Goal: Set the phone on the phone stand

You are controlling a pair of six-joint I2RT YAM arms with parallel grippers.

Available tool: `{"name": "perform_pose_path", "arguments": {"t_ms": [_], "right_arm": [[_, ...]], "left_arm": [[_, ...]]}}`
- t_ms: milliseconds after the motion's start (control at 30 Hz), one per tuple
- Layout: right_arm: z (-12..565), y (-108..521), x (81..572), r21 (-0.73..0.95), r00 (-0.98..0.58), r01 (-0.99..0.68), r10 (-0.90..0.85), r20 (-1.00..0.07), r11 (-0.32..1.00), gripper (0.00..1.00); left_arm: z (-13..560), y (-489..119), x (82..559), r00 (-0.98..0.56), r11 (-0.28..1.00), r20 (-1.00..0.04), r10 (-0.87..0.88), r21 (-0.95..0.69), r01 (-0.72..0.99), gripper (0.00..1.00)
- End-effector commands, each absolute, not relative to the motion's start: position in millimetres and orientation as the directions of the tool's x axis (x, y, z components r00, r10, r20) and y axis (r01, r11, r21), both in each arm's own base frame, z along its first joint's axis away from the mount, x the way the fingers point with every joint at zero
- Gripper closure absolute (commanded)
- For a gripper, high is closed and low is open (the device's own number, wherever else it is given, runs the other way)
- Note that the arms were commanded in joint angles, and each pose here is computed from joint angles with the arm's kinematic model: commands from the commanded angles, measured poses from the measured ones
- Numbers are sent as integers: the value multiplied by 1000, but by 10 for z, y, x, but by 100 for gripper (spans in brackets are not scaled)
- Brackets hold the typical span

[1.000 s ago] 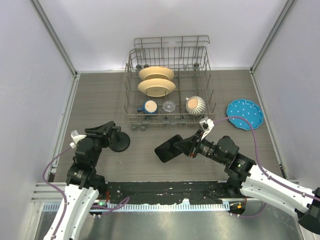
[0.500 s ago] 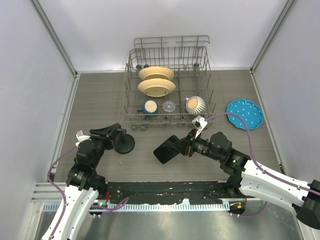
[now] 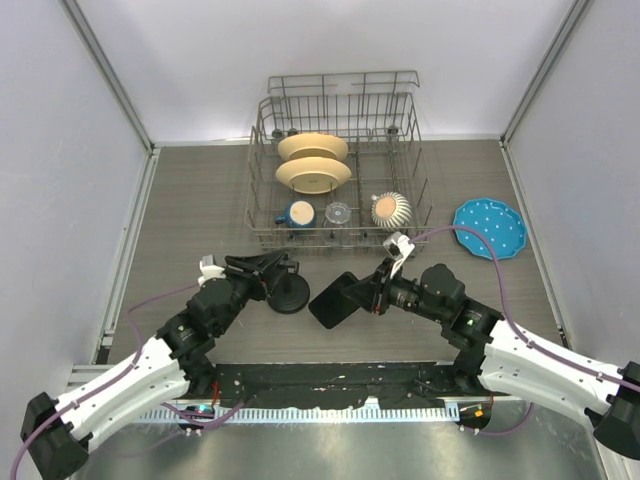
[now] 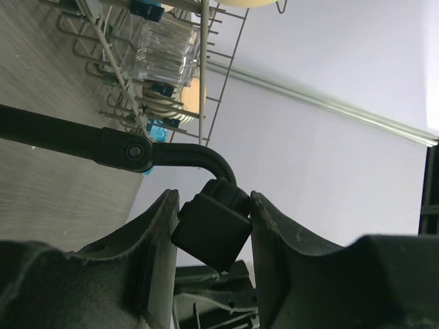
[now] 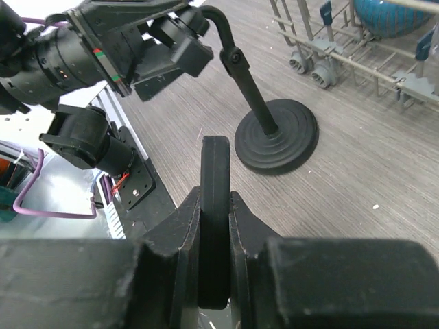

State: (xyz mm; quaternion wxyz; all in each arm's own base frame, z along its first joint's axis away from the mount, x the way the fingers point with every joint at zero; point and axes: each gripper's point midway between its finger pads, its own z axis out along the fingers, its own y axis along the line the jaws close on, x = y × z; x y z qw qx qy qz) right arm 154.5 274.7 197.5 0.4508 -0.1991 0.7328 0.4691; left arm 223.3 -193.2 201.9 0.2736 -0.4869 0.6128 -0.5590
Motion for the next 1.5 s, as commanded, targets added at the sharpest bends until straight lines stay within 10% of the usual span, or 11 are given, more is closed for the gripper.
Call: {"name": "perform_pose_path", "arguments": {"t_ms": [0,133,433,800,1133,1467], "right_arm": [[2624,2674,1591,463,-386,-764,257,-886,450,99],[2585,2632,1560,436,-378,-771,218,-900,464,99],[2560,2606,1421,357,-362,-821,78,-929,445,99],[2612,2888,1273,353,-388,-885,-63,-919,305,99],[2904,3263,1209,458,-480,-870,-99,-872,184,99],[3211,3286,970,527,-528,-849,-54,-847,37,99]], "left_arm": [[2136,-1988,2409,-308,-189,256,-916,-955,-230,100],[2169,-2073,2431,-326,-209,267,-907,-957,-202,99],[1864,-2031,2062,-427,-60,201,-881,-945,-322,1],[2174,-1654,1453,-582,204,-39,-812,-954,-219,3],[3332,-1872,1366,-515,579,-777,-362,-620,529,0],[3282,-2659,1005,-494,257,-857,145,-450,855,0]]}}
